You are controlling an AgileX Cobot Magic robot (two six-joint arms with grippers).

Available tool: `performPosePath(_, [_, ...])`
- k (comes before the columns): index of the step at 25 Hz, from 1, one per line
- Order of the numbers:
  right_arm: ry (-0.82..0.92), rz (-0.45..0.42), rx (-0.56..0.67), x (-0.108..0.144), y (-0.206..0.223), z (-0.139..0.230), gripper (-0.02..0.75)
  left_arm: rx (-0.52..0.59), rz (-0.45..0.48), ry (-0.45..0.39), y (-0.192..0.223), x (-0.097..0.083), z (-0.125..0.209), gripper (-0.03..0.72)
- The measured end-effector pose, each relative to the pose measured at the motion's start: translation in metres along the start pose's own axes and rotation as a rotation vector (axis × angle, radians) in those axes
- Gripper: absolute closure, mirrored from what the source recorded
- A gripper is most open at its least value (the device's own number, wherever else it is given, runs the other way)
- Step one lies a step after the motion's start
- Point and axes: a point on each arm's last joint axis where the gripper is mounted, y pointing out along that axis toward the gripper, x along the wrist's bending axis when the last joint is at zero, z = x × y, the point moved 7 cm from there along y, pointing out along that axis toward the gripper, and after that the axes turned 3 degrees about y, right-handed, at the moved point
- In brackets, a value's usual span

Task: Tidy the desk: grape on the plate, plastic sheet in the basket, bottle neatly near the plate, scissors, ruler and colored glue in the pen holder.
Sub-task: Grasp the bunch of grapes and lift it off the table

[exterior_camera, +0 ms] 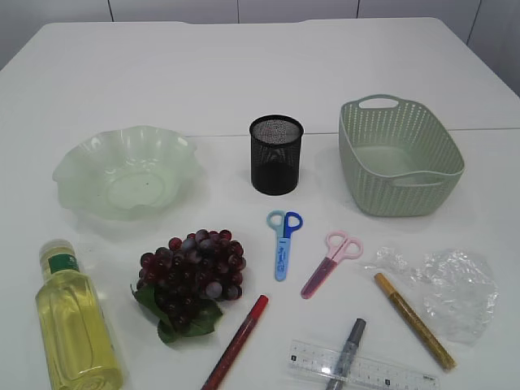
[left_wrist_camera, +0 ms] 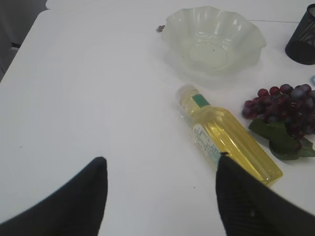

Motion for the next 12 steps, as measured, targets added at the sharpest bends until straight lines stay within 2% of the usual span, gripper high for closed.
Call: performPosePath(12, [0.0,0.0,0.0,0.0,0.0,0.0,0.161,0.0,0.0,0.0,0.0,0.0,0.0,0.183])
